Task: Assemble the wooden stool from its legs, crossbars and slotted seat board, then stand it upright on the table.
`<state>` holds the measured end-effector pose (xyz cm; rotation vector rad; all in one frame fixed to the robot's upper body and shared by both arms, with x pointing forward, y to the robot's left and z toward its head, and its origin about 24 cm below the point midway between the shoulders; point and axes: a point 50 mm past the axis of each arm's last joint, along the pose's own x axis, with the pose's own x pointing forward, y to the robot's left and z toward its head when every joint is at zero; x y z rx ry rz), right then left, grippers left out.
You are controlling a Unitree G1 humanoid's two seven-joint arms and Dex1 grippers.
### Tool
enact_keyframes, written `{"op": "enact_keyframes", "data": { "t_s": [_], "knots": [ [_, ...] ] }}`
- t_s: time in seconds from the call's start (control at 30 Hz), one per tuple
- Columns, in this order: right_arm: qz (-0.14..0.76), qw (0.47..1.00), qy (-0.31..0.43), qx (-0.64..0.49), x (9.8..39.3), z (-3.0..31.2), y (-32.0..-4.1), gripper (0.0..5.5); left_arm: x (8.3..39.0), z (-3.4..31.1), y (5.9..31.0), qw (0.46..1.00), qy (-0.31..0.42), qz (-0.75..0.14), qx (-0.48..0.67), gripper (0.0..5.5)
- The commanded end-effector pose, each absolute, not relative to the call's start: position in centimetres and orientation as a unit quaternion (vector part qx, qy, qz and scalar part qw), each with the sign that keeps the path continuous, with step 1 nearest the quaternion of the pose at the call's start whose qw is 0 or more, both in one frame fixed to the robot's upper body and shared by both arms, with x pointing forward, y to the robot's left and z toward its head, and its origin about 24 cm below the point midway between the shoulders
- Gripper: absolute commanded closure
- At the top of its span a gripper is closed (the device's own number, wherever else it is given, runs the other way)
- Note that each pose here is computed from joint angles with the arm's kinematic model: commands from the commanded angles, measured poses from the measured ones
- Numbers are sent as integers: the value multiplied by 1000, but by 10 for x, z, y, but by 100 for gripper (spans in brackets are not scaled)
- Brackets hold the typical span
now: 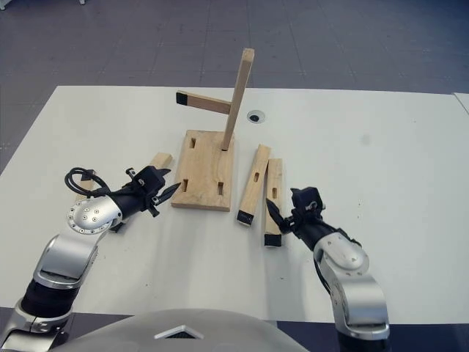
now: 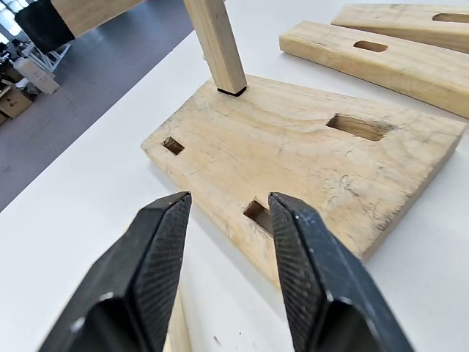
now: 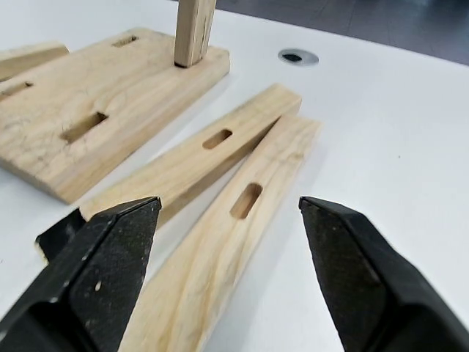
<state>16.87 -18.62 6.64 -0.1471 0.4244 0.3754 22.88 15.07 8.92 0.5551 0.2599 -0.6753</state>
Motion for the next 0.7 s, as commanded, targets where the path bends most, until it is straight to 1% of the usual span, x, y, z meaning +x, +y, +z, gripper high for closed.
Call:
{"op": "enact_keyframes", "data": {
  "t_s": [0.03,0.23,0.4,0.57,0.7],
  "knots": [
    [203,942,253,-87,161,65,-188,201,224,87,156,900,136,-313,272,354],
    [230,928,284,-77,156,70,-186,201,222,84,154,901,139,-311,269,354],
    [244,914,320,-57,151,67,-185,201,219,81,155,901,144,-310,268,354],
    [232,899,362,-85,151,59,-192,201,220,80,157,901,148,-309,267,354],
    [188,908,361,-100,159,59,-201,201,222,81,157,901,147,-309,267,354]
  ]
}}
